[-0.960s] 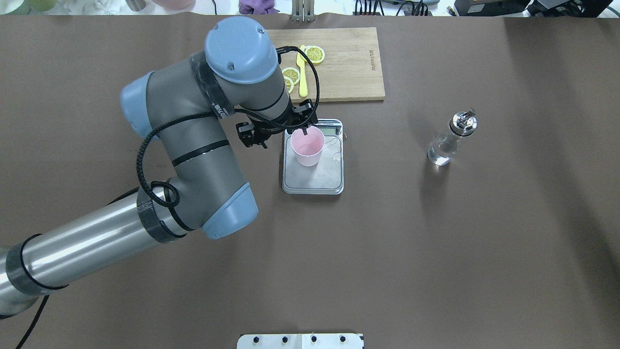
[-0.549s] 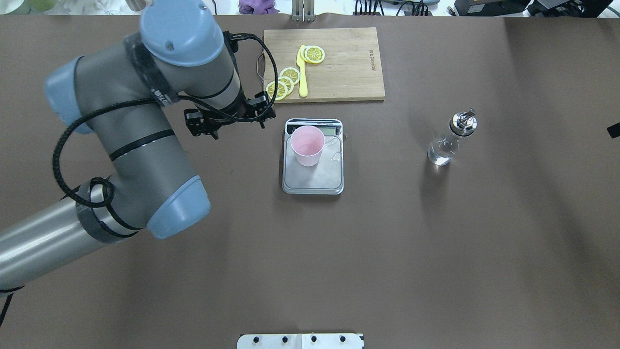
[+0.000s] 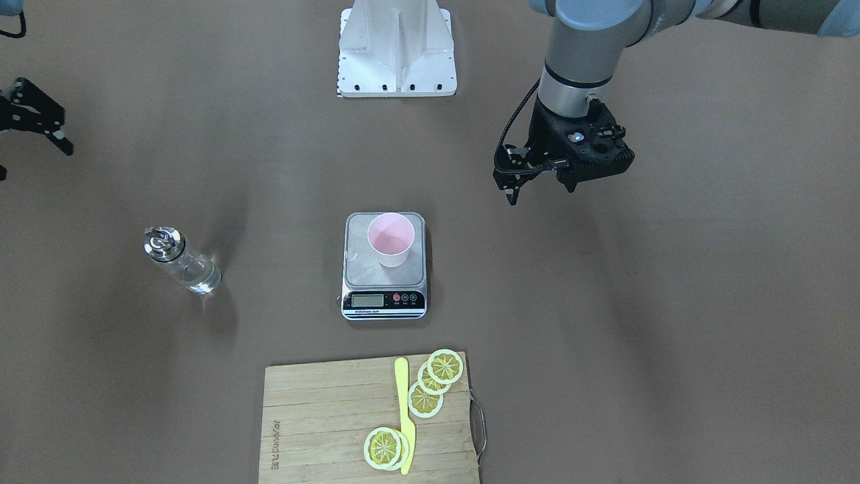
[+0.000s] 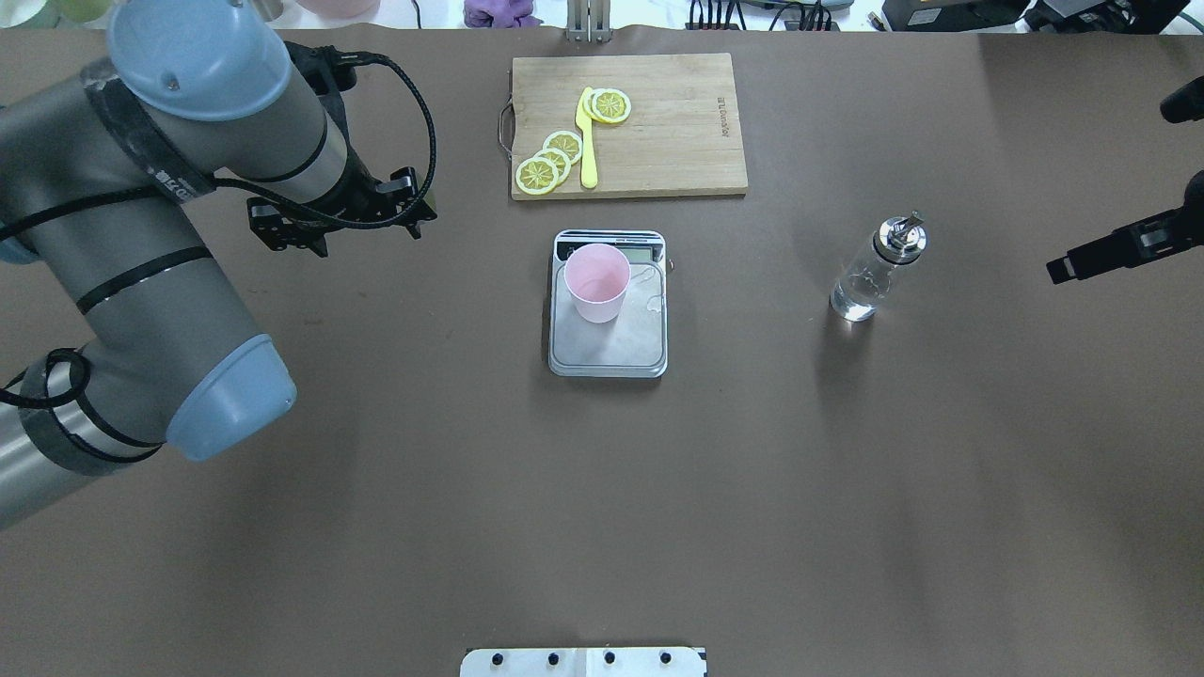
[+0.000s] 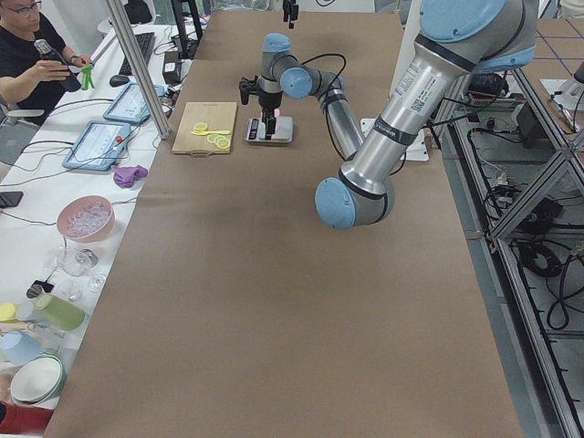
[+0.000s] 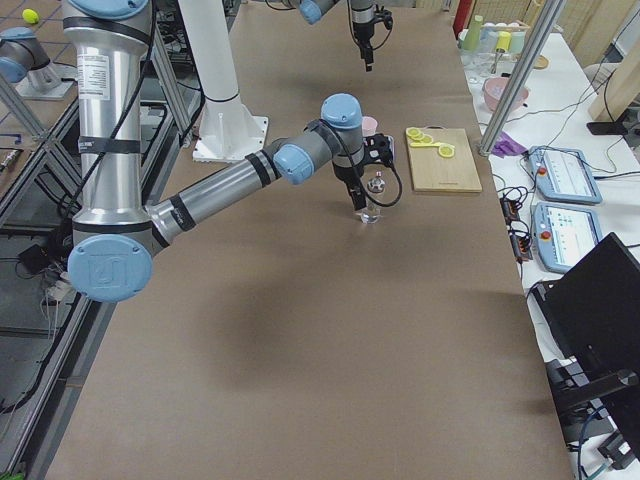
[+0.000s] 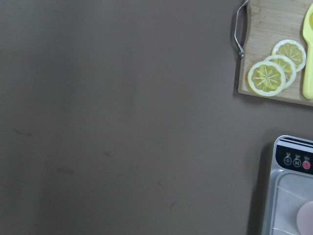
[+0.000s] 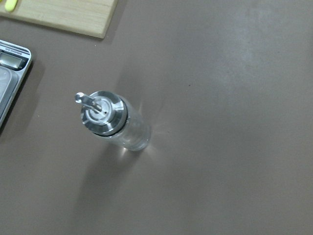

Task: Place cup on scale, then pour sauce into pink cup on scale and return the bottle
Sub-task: 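Open the left gripper and withdraw while the right arm reaches toward the glass bottle, then close the right gripper around the glass sauce bottle's metal cap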

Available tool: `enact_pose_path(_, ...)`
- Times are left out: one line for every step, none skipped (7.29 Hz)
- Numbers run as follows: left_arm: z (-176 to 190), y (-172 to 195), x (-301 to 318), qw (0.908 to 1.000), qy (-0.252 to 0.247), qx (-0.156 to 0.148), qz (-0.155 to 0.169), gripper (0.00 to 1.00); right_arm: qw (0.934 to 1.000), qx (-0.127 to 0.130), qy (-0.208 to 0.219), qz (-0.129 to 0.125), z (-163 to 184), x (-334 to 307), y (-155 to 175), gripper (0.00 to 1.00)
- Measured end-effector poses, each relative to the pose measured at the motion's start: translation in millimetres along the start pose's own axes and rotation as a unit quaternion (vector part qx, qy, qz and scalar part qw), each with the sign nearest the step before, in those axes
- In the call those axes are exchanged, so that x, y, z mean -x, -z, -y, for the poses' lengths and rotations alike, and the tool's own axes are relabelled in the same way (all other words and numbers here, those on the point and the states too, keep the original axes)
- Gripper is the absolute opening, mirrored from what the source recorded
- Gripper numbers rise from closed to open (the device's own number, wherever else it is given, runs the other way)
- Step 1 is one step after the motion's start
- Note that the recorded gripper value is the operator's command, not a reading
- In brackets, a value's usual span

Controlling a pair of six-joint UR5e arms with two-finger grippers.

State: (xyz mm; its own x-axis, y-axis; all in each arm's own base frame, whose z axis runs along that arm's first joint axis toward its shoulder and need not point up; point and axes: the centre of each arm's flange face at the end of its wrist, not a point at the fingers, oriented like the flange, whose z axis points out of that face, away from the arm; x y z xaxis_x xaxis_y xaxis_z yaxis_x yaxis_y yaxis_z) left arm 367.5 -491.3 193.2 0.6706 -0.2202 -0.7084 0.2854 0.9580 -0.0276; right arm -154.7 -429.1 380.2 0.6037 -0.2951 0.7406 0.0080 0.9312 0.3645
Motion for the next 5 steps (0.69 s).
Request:
enact_pose_path(2.0, -3.3, 7.3, 1.0, -0.002, 0.0, 0.005, 0.98, 0.9991, -0.038, -0.021, 0.0, -17.2, 25.8, -23.0, 1.0)
enact_pose_path(4.1, -7.4, 16.3, 0.9999, -0.008, 0.0, 0.01, 0.98, 0.9975, -0.065, -0.029, -0.001, -33.6, 40.1, -40.0, 0.99)
enact_pose_path(6.9, -11.4, 26.1, 0.9998, -0.012, -0.001, 0.015, 0.98, 0.9963, -0.08, -0.031, -0.006, -43.3, 48.6, -51.0, 0.99)
enact_pose_path(8.8, -15.1, 33.8, 0.9998, -0.013, -0.002, 0.017, 0.98, 0.9948, -0.095, -0.033, -0.015, -47.7, 55.3, -58.9, 0.99)
enact_pose_path(9.8, -17.4, 38.2, 0.9998, -0.012, -0.002, 0.018, 0.98, 0.9926, -0.114, -0.032, -0.025, -49.4, 62.3, -65.5, 0.99)
